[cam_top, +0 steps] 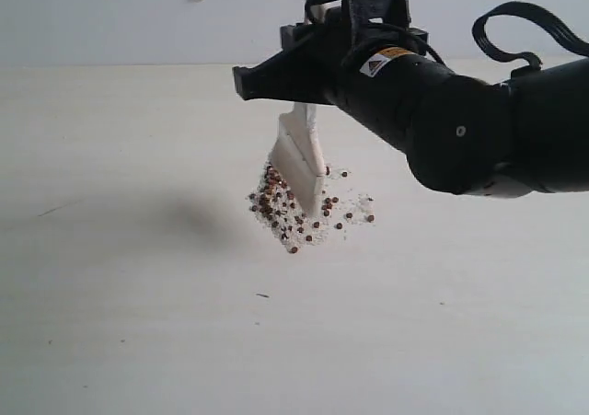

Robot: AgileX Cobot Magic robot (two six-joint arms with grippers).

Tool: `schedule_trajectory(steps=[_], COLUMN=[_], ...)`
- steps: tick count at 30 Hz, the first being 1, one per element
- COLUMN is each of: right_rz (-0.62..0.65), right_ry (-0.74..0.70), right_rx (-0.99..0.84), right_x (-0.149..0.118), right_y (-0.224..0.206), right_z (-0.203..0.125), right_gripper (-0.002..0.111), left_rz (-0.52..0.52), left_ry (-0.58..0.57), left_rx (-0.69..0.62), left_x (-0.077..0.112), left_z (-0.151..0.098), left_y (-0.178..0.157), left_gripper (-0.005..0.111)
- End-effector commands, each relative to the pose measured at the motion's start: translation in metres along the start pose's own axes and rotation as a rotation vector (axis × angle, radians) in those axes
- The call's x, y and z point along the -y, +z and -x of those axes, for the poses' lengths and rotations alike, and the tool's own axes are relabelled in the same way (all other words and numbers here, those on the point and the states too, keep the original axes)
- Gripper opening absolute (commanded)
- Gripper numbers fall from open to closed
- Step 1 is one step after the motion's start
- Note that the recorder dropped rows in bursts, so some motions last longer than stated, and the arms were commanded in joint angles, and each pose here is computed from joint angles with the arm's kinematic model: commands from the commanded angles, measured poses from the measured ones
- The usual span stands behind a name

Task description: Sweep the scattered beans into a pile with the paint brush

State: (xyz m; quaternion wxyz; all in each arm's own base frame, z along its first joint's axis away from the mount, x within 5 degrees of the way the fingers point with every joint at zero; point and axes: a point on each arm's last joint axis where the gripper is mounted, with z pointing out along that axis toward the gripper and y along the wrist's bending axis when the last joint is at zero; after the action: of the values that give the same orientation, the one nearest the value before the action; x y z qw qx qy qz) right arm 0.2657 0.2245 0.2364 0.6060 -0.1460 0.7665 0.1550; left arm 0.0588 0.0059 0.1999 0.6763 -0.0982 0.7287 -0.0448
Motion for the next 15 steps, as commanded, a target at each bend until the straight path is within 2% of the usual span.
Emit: schedule_trajectory(steps=[1, 3, 6, 15], right_rz=[-0.270, -0.386, -0.465, -0.515], right_ry=[-0.008, 0.006, 0.037, 0.017], right_rx=[0.045, 0.082, 0.119, 0.063], right_x=[0.028, 0.043, 0.057, 0.063], right_y=[-0.006, -0.018, -0.031, -0.030], right_z=[-0.005, -0.019, -0.042, -0.069], right_gripper=[0.000, 0.000, 0.000, 0.000], left_rz=[0.002, 0.002, 0.002, 0.002], left_ry=[-0.005, -0.005, -0.005, -0.005], left_rx=[0.004, 0.004, 0.004, 0.004], left_x=[0.000, 0.000, 0.000, 0.000], left_z=[-0.001, -0.001, -0.001, -0.001], left_y=[0.000, 0.000, 0.000, 0.000], left_gripper=[0.000, 0.000, 0.000, 0.000])
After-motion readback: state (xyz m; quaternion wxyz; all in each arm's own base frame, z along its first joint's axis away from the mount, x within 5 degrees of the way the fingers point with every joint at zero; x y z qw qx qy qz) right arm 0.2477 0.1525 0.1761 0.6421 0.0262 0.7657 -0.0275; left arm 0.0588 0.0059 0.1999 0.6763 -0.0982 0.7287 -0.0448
